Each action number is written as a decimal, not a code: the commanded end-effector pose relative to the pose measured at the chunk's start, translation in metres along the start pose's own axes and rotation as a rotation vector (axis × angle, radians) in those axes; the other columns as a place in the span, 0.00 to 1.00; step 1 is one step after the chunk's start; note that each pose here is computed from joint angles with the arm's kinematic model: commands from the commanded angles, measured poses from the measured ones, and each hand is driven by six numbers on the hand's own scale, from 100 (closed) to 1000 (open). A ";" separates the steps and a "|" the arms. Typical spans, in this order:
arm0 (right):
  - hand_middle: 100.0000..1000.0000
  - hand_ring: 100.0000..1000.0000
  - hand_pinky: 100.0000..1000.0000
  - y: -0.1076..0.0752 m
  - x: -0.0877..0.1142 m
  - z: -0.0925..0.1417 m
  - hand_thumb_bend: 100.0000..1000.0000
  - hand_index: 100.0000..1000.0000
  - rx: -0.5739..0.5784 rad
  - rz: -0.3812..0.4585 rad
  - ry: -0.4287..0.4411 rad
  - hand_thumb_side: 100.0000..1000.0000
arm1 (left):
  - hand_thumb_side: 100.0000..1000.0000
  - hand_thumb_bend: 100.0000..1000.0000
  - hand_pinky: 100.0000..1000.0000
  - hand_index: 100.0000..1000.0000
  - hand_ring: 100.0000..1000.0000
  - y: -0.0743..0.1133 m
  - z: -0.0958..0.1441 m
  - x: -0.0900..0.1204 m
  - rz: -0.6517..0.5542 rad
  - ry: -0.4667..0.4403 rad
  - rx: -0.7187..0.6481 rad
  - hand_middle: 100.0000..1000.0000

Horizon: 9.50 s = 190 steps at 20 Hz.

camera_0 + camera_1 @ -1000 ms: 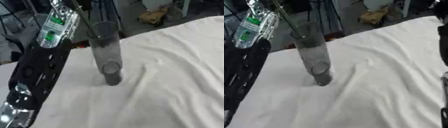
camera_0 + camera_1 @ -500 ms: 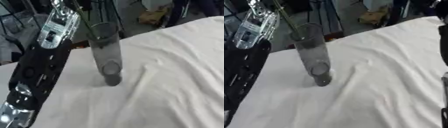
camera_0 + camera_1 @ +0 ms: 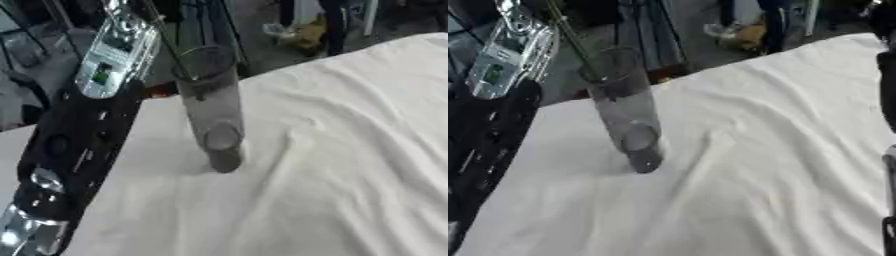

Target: Arrange flowers into the vase.

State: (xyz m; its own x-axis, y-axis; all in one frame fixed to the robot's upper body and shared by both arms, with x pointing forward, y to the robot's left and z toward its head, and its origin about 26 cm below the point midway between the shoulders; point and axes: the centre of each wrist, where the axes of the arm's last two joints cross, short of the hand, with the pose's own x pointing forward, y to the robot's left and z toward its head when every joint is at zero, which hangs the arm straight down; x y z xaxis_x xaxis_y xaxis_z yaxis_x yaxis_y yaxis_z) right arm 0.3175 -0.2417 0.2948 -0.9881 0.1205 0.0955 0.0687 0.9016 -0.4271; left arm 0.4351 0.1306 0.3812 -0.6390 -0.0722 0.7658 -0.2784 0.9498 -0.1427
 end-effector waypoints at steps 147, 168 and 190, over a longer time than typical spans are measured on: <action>0.73 0.80 0.76 -0.005 0.005 -0.004 0.01 0.90 -0.123 0.022 -0.015 1.00 | 1.00 0.46 0.81 1.00 0.97 0.044 0.020 -0.032 -0.731 -0.295 -0.586 1.00; 0.73 0.80 0.76 -0.004 0.005 -0.004 0.00 0.90 -0.131 0.022 -0.014 1.00 | 1.00 0.58 0.88 1.00 1.00 0.057 0.022 -0.038 -0.894 -0.238 -0.753 1.00; 0.73 0.80 0.76 -0.005 0.005 -0.003 0.00 0.90 -0.138 0.028 -0.008 1.00 | 1.00 0.68 0.90 1.00 1.00 0.083 0.006 -0.007 -1.038 -0.093 -0.912 1.00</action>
State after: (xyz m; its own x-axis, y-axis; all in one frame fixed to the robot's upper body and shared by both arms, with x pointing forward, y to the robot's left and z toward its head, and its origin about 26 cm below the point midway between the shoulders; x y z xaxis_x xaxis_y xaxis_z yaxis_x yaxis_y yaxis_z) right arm 0.3178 -0.2453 0.2928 -0.9834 0.1439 0.1104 0.1040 0.9461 -0.3068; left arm 0.4181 0.1947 0.3423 -0.4990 -0.8296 0.2504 -0.0624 0.3226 0.9445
